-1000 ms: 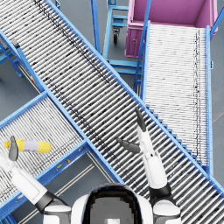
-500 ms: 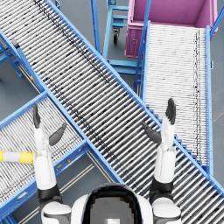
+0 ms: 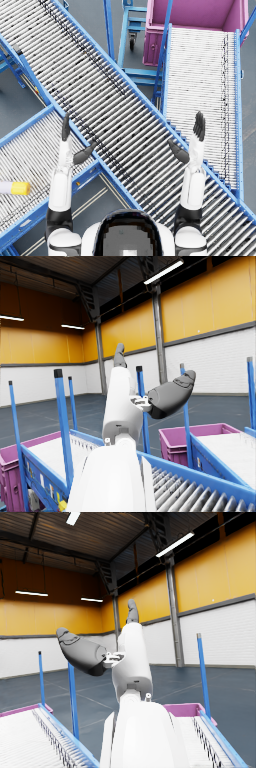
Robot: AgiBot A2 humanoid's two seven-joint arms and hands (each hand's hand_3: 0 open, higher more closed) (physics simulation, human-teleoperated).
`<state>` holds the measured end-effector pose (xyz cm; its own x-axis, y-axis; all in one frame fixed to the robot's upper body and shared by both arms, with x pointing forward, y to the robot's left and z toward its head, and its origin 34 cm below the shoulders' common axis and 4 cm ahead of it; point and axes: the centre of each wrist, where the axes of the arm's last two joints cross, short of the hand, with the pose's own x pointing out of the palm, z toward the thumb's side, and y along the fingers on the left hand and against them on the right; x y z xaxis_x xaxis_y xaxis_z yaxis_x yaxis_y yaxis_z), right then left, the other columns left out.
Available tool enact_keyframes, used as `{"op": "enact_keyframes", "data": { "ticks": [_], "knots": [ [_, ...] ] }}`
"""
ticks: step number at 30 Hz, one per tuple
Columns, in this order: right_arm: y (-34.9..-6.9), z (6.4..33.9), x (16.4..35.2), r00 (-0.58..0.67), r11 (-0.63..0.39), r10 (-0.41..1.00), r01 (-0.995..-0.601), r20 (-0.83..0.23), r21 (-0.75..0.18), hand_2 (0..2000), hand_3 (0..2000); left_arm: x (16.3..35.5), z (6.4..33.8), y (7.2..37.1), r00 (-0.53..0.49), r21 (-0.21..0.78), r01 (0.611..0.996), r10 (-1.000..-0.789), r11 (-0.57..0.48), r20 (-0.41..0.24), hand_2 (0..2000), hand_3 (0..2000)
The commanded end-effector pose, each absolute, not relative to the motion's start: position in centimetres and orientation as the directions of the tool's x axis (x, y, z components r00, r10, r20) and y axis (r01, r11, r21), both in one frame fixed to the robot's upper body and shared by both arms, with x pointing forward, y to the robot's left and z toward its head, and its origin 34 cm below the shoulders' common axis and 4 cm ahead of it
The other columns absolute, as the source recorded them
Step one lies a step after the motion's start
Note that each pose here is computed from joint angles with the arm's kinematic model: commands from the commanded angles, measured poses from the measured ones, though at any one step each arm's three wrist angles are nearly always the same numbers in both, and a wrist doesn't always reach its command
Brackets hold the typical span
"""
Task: Pick up the oil and place it on the left assembly line, put the cola on the right, and keep Sprite still
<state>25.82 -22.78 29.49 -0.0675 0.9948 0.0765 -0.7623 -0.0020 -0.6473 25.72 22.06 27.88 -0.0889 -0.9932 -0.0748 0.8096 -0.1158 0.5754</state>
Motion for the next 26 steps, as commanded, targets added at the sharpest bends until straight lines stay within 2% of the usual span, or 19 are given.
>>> {"op": "enact_keyframes", "data": {
  "ticks": [1,9,16,26],
  "knots": [
    [-22.6,29.2,25.9,-0.088,-0.023,0.994,-0.773,0.071,-0.635,0,0,25.7,27.6,22.0,-0.1,0.563,0.818,-0.993,-0.119,-0.064,0,0],
    [-21.3,26.6,25.9,-0.249,-0.19,0.967,-0.839,0.049,-0.511,0,0,25.7,25.5,21.1,-0.18,0.452,0.88,-0.983,-0.147,0.03,0,0],
    [-20.3,23.5,25.6,-0.393,-0.345,0.917,-0.868,0.067,-0.357,0,0,25.5,23.3,20.2,-0.236,0.327,0.927,-0.962,-0.182,0.134,0,0],
    [-20.1,22.9,25.5,-0.419,-0.375,0.905,-0.869,0.075,-0.323,0,0,25.5,22.9,20.1,-0.244,0.3,0.935,-0.957,-0.19,0.156,0,0]
  ]
}}
